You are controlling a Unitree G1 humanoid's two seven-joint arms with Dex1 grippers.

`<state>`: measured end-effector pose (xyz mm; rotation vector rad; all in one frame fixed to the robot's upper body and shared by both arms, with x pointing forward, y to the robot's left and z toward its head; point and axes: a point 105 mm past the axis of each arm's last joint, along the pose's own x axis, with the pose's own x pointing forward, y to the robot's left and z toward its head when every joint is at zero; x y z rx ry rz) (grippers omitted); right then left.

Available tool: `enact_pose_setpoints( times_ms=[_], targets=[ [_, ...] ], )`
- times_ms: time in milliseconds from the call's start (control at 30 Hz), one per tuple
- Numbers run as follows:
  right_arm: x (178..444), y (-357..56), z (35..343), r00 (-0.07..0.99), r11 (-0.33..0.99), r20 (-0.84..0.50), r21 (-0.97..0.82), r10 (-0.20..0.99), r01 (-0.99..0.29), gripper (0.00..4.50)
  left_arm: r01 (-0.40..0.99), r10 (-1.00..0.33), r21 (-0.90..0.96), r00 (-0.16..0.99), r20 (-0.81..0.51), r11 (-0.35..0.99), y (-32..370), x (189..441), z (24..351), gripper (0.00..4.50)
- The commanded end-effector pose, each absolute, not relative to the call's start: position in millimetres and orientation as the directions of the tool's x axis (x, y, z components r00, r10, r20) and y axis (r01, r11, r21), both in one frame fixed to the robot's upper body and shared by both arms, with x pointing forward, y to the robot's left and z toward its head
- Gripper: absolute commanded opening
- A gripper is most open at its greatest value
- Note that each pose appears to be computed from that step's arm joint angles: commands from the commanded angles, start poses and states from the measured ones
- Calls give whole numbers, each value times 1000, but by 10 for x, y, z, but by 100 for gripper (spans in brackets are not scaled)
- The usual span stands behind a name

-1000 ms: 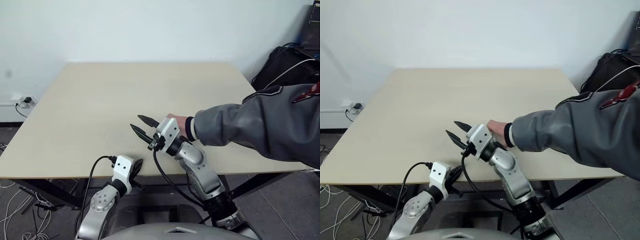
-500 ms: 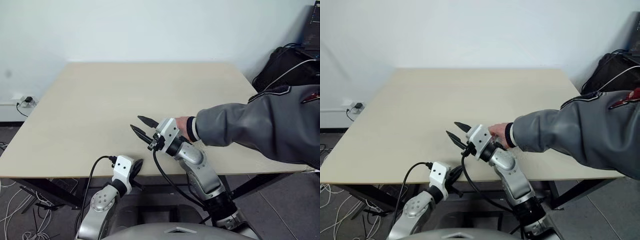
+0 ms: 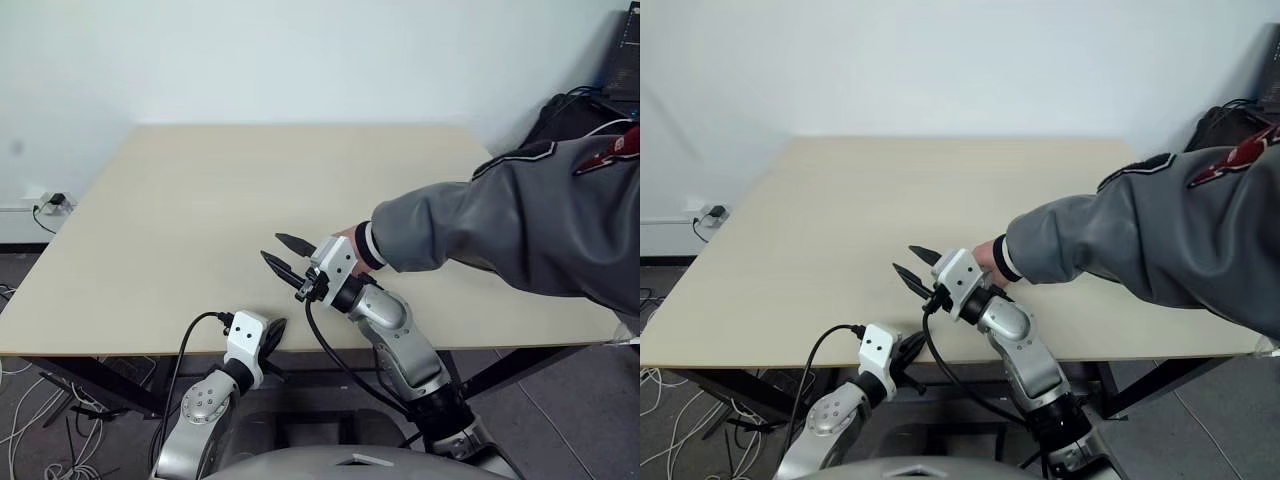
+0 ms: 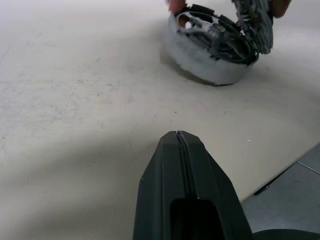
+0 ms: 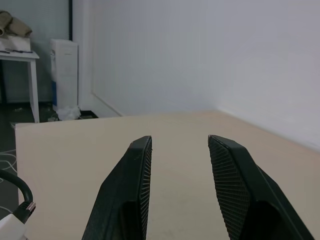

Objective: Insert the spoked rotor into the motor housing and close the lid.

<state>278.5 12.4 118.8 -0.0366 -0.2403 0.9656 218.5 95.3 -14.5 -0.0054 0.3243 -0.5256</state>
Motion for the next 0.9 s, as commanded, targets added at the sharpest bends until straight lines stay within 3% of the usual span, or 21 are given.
enact_pose_setpoints(
  times_ms=[33,900],
  targets=[
    [2758,138,1355,526,568,242,-159,815,-807,192,506,-506,-70,826,-249,860,922,2229,3,0],
    [2779,137,1349,538,578,241,-143,808,-803,192,506,-506,-71,825,-249,860,923,2229,1,0]
  ],
)
